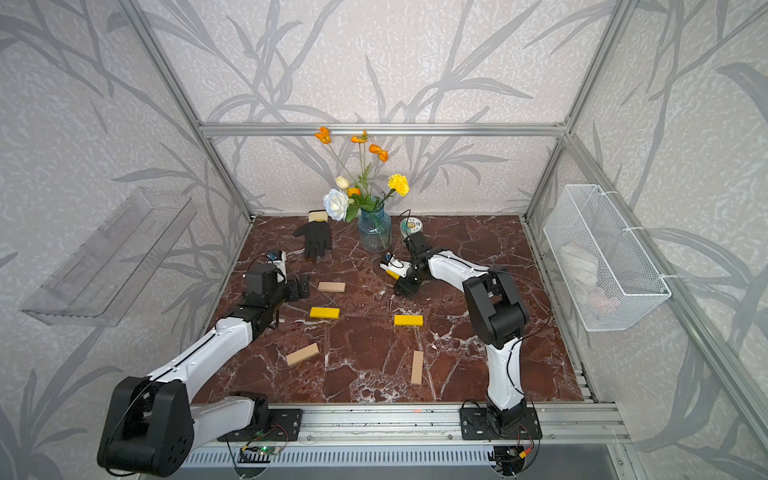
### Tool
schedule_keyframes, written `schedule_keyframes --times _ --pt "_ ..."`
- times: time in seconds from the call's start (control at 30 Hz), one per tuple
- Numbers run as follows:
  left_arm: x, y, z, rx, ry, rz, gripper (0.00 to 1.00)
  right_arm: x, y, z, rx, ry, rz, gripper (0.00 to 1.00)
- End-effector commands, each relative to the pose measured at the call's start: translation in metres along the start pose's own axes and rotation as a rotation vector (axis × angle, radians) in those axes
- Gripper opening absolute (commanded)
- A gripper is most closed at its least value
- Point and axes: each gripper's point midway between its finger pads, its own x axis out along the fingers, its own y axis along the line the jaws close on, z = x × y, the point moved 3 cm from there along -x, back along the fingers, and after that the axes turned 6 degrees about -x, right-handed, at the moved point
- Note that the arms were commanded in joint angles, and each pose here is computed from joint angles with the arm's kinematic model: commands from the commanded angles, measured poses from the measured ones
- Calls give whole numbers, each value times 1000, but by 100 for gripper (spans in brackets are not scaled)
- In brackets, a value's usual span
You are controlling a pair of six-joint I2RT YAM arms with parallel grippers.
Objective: Assemble the number 6 with building blocks
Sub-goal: Pick up the building block from the center of the board.
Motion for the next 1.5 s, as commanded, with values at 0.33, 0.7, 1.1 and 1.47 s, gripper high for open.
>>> schedule_keyframes --times 0.33,0.7,1.1,1.47 --pt "-3 3 -7 -7 14 20 99 28 -42 5 96 170 -102 77" --pt "0 4 -5 10 12 35 99 36 -21 -12 27 264 74 18" --pt "6 0 1 3 26 22 99 12 6 31 -407 101 134 1" --pt "5 0 0 -2 46 28 99 21 6 51 -516 128 149 3"
